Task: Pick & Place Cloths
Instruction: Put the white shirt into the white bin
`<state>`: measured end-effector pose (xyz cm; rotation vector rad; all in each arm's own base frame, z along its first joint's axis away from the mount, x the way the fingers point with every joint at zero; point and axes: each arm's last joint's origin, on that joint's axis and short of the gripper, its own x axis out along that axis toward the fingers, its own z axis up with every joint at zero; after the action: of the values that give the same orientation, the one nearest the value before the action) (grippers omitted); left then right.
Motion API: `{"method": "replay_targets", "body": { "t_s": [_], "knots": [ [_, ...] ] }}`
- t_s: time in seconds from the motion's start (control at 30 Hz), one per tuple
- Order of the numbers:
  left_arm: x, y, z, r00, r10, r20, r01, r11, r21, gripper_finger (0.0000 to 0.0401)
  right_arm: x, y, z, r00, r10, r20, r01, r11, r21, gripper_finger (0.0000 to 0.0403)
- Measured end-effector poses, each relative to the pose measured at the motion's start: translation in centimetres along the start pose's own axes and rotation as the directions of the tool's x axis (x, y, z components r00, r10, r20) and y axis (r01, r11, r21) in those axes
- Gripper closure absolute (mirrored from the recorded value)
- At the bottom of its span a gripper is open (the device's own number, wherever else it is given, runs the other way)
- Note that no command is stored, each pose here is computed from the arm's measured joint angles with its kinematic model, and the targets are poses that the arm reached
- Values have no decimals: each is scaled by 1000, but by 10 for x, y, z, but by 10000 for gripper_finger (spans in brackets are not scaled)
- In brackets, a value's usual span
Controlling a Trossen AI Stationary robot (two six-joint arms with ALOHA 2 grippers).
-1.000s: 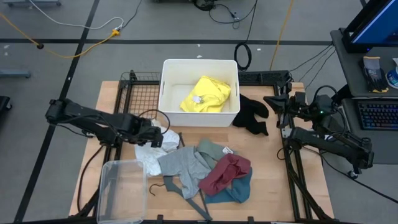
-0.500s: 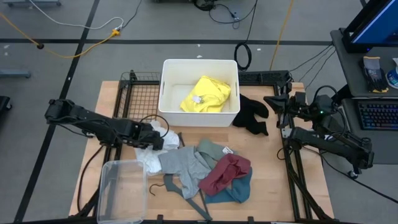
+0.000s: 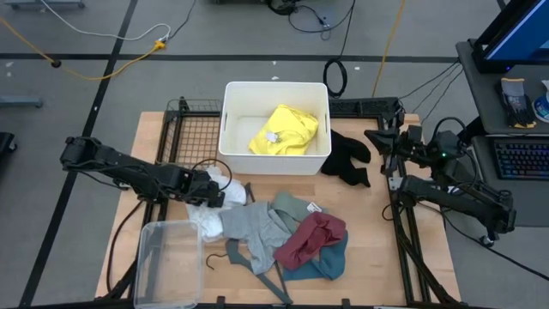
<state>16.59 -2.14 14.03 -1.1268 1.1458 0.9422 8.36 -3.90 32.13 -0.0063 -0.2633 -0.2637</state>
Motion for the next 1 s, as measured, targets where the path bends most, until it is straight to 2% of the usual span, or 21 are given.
{"method": "replay_targets", "body": {
  "t_s": [0.17,0.3,0.63,1.0],
  "knots": [
    [0,0,0,1000,0,16,0,1000,11,293,0,0,0,1000,0,0,0,1000,0,399],
    [1,-3,1,999,-34,24,32,996,79,366,0,0,0,1000,0,0,0,1000,0,399],
    [-8,-9,0,994,-104,11,102,988,118,371,0,0,0,1000,0,0,0,1000,0,399],
    [-62,-30,-2,950,-312,14,302,929,212,372,0,0,0,1000,1,-1,-1,1000,-7,399]
  ]
}}
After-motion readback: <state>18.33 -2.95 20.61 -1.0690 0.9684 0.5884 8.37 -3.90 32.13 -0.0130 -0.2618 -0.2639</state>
